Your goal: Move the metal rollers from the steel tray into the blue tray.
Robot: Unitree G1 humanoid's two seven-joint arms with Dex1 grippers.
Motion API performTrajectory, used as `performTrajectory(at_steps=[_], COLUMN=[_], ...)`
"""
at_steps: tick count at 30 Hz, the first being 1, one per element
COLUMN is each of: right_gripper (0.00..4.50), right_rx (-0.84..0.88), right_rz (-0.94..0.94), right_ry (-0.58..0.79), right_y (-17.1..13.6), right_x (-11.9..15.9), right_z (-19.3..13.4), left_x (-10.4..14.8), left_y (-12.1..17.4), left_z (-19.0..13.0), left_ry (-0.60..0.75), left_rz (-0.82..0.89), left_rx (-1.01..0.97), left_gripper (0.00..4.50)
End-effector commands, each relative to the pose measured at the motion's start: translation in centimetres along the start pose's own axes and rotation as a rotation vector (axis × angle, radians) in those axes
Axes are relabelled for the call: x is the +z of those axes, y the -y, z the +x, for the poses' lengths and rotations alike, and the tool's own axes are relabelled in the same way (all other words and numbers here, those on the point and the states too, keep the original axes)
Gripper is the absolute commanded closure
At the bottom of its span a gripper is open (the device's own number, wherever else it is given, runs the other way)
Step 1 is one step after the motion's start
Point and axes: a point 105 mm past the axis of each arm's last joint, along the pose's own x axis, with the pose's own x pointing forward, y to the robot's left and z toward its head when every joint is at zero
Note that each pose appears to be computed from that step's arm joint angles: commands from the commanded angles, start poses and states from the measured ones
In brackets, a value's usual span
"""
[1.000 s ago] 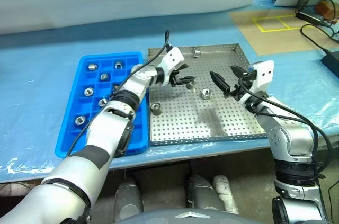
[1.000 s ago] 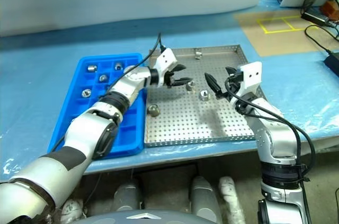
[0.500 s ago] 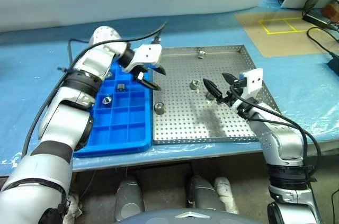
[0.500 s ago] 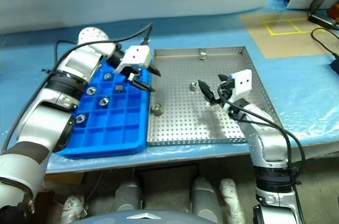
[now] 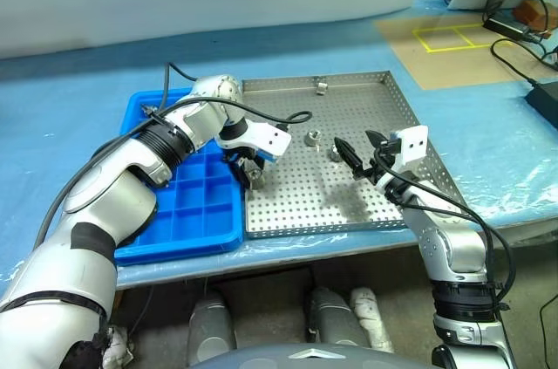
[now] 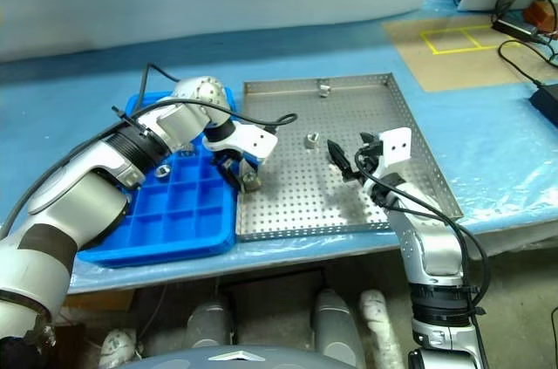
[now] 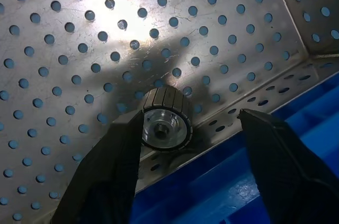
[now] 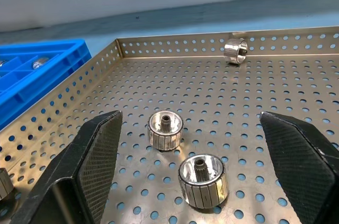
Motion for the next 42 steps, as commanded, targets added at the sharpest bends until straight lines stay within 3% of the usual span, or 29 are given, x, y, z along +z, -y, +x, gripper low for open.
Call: performTrajectory(at_steps=[1, 10, 25, 28, 31, 42], right_gripper=[0.16, 0.16, 0.16, 0.16, 0.16, 0.16], right_rx=[0.005, -0.007, -0.022, -0.025, -0.021, -0.02], right_rz=[-0.033, -0.064, -0.087, -0.088, -0.087, -0.092], right_ry=[0.056, 0.046, 0.037, 0.034, 0.031, 0.03], right_y=[-0.3, 0.1, 0.5, 0.5, 0.4, 0.5], right_x=[1.4, 1.3, 1.2, 1.1, 1.0, 1.0], right_z=[-0.1, -0.2, -0.2, -0.2, -0.1, 0.2], left_x=[-0.3, -2.2, -2.5, -2.6, -2.9, -3.8], left_y=[-1.2, -0.9, -0.2, -0.1, -0.4, -0.3], left_z=[-1.0, 1.2, 3.0, 3.1, 3.0, 2.4], left_ry=[-0.048, -0.105, -0.099, -0.096, -0.1, -0.116], left_rz=[0.007, 0.042, 0.024, 0.032, 0.018, 0.039], left_rx=[0.066, 0.048, 0.005, 0.009, 0.037, 0.043], left_gripper=[1.45, 1.45, 1.45, 1.99, 2.84, 2.85])
